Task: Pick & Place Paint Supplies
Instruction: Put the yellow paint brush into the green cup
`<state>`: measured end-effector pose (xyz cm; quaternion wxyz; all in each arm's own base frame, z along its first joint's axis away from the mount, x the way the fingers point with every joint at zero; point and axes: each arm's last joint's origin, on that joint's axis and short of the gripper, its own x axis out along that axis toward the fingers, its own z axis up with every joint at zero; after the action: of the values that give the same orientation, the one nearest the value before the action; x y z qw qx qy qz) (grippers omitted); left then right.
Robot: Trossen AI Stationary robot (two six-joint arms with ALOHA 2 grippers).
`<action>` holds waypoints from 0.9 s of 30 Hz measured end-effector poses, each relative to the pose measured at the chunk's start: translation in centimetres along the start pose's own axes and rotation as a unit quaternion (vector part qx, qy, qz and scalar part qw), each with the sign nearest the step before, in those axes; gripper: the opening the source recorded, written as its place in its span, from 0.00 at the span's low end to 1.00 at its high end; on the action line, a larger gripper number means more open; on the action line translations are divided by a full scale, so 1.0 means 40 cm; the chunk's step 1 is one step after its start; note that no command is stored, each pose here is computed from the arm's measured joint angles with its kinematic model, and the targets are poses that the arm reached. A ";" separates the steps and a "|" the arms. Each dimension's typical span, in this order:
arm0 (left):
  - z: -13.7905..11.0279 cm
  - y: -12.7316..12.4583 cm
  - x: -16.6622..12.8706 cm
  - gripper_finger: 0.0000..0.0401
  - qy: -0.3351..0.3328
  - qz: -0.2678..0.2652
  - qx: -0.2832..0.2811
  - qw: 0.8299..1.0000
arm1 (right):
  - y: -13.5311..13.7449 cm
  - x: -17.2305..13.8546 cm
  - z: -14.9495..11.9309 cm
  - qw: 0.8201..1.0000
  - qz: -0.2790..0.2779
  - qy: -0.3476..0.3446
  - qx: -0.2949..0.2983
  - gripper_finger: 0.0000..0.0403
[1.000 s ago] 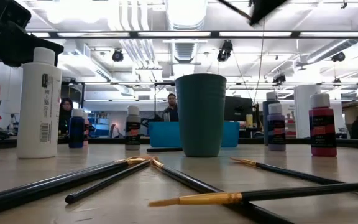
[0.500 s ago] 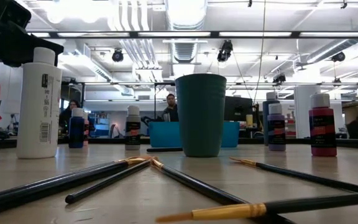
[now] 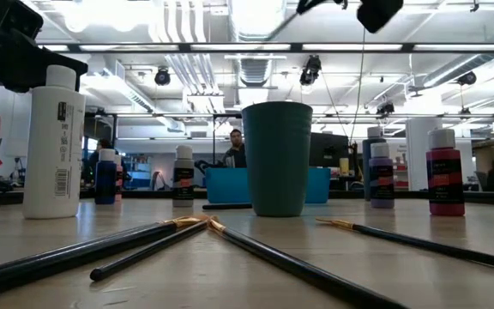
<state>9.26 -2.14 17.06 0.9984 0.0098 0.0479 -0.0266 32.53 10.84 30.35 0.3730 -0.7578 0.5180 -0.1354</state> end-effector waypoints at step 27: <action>0.000 0.000 0.000 0.06 0.000 0.000 0.000 1.000 | 0.016 -0.036 -0.004 0.999 0.001 -0.024 -0.026 0.02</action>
<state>9.26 -2.15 17.07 0.9984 0.0096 0.0479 -0.0269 31.40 11.92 30.29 0.3651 -0.7699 0.5130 -0.1035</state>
